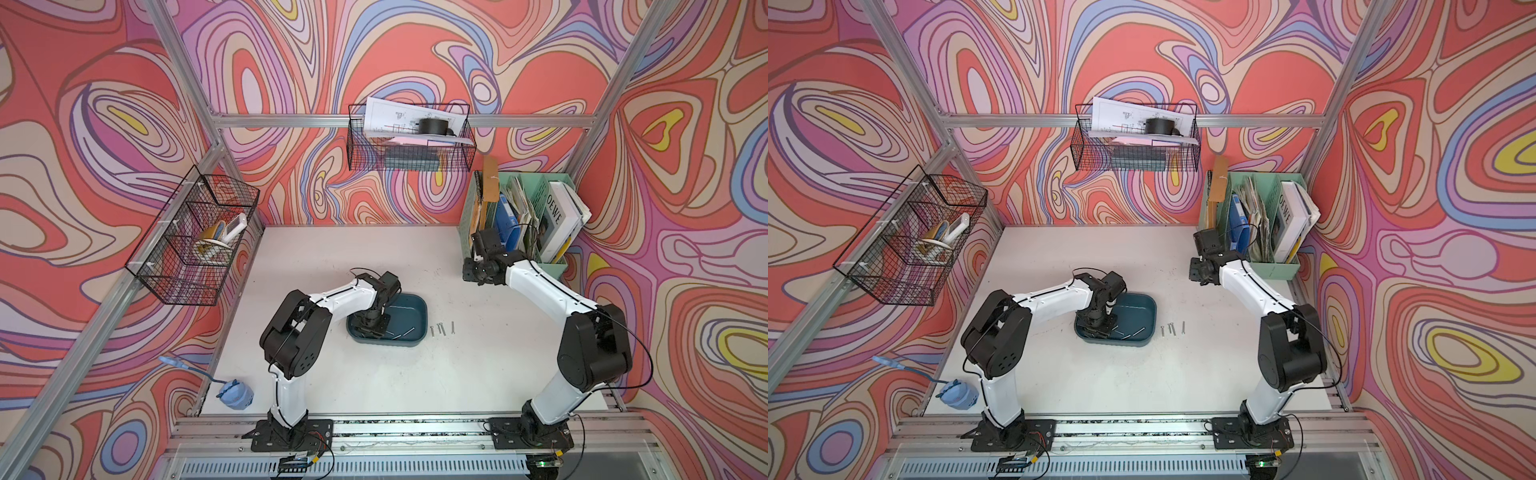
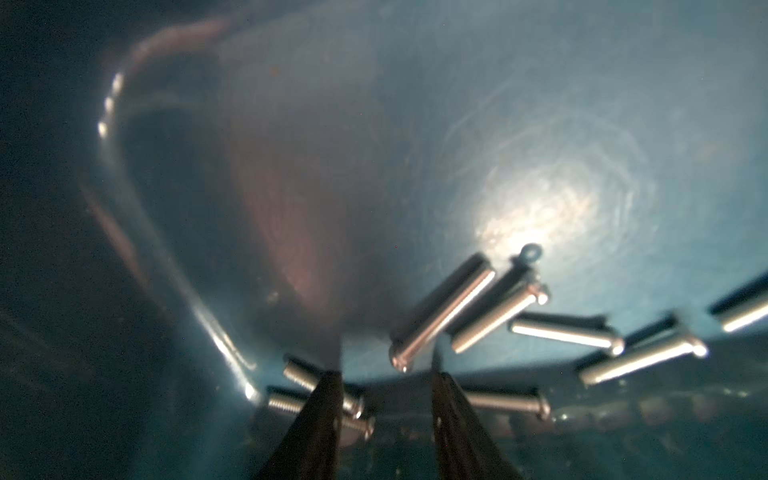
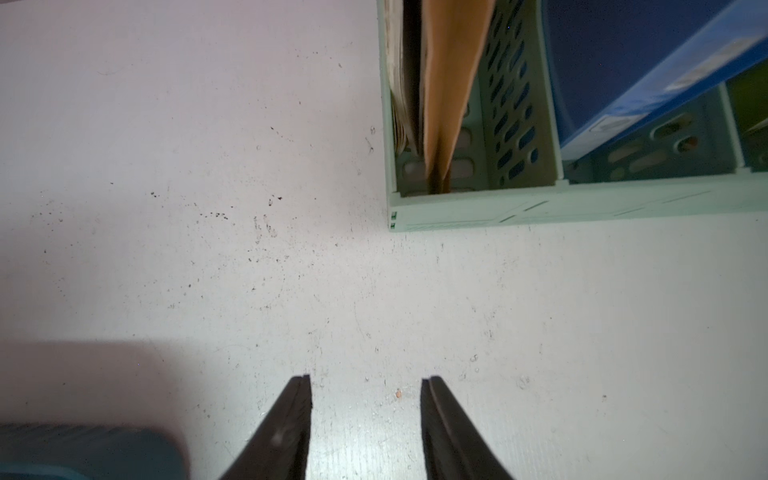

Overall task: Take out the screws from the storage box
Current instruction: Pick up the screw from the storage box.

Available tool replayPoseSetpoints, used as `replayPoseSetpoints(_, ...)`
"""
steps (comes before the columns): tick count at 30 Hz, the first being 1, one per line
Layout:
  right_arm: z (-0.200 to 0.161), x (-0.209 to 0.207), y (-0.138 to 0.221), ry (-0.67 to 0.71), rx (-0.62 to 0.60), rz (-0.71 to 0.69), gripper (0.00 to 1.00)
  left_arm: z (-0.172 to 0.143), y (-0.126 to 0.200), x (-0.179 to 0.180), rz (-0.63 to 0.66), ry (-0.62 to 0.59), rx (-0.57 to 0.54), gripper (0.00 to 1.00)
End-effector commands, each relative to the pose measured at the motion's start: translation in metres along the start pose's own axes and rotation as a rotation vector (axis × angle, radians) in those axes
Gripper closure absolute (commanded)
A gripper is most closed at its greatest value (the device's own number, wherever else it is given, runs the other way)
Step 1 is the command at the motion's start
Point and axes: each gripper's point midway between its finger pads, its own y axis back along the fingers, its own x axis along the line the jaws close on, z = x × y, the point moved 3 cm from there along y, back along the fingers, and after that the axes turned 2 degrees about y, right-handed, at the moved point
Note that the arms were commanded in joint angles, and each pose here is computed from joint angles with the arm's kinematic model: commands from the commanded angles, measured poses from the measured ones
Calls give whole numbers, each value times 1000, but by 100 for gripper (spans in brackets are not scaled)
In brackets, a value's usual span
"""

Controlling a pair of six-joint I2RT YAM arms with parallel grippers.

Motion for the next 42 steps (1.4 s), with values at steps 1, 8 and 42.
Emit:
replayPoseSetpoints(1,4,-2,10,-3,-33,16,56,17,7,-6,-30,28,-78,56)
replayPoseSetpoints(8,0,-3,13,-7,-29,22,56,23,2,-5,-19,27,-112,59)
replayPoseSetpoints(42,6,-4,40,-58,-68,41,57,23,19,0,52,23,-186,100)
